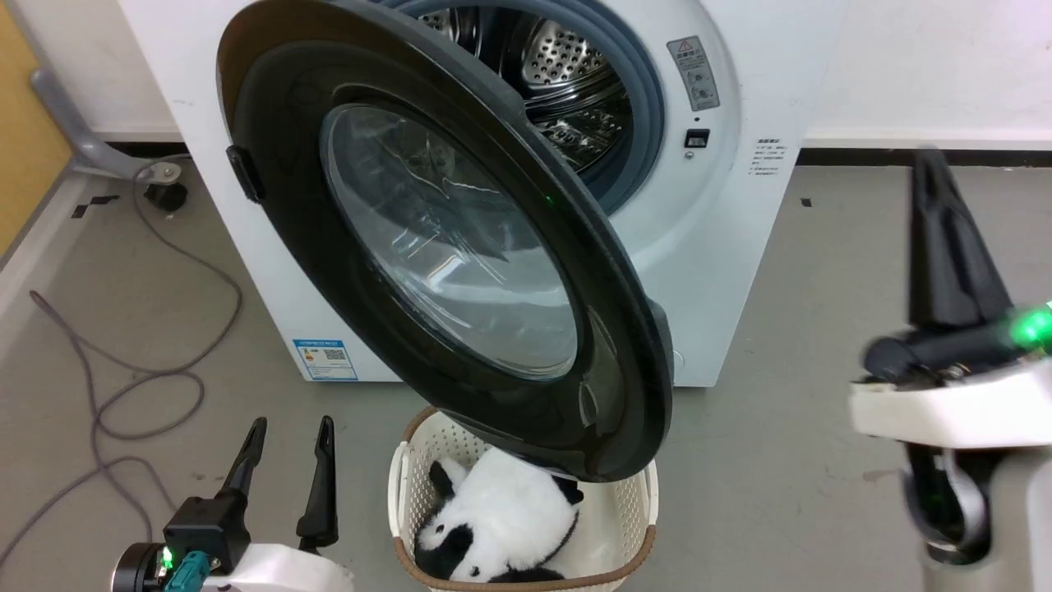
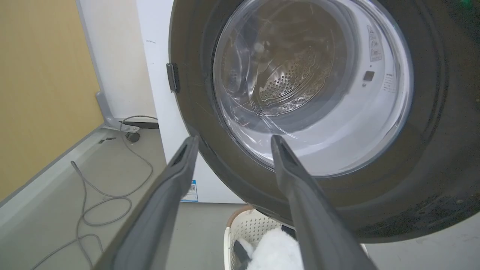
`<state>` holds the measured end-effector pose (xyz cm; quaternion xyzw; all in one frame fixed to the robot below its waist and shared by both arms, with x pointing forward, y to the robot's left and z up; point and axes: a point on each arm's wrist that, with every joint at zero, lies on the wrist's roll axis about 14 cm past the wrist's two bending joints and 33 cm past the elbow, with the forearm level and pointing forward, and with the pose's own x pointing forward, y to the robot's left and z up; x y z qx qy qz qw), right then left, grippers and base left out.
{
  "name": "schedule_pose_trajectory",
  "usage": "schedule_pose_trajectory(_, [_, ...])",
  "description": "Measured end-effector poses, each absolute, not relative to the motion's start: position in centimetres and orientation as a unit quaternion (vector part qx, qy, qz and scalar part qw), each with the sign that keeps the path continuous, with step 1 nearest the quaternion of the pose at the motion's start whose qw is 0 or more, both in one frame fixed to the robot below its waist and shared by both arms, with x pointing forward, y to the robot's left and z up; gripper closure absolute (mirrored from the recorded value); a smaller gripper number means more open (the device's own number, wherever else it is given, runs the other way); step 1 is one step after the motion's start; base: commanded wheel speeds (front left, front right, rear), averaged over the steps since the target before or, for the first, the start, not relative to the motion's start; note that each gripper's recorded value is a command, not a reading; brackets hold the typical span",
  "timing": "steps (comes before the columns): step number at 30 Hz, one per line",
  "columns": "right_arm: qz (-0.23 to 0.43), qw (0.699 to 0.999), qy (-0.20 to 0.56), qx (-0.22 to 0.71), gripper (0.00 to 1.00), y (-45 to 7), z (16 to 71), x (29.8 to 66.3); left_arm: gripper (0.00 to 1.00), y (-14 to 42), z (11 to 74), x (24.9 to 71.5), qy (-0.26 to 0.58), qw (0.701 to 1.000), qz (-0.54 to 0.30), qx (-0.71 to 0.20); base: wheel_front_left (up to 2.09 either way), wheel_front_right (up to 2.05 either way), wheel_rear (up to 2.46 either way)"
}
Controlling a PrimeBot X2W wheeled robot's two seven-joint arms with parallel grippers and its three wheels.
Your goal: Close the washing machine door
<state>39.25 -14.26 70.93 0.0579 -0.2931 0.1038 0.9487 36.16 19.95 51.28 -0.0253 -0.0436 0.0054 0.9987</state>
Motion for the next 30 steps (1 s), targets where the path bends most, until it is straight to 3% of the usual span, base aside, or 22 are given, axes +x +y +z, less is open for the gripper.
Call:
schedule_pose_trajectory(4, [0.178,0.931,-0.313,0.058,1.0,-9.5,73.3,38.1,0.0,20.2,51.4,36.2,-0.046,0.998,0.011,-0.028,0.0,0.0,0.0])
schedule_pose_trajectory(10, [0.284,0.918,-0.269,0.067,1.0,-3.2,72.4,36.5,0.0,20.6,51.1,36.2,-0.042,0.998,0.017,-0.031,0.0,0.0,0.0])
schedule_pose_trajectory(18, [0.383,0.916,-0.104,0.057,1.0,2.2,64.3,34.8,0.0,20.8,51.2,36.2,-0.043,0.998,0.022,-0.032,0.0,0.0,0.0])
schedule_pose_trajectory(24, [0.386,0.92,0.037,0.053,1.0,2.5,56.0,34.0,0.0,20.9,51.3,35.9,-0.046,0.998,0.023,-0.029,0.0,0.0,0.0])
schedule_pose_trajectory(30, [0.332,0.937,0.095,0.05,1.0,0.0,51.0,36.0,0.0,20.7,51.2,36.2,-0.043,0.998,0.021,-0.032,0.0,0.0,0.0])
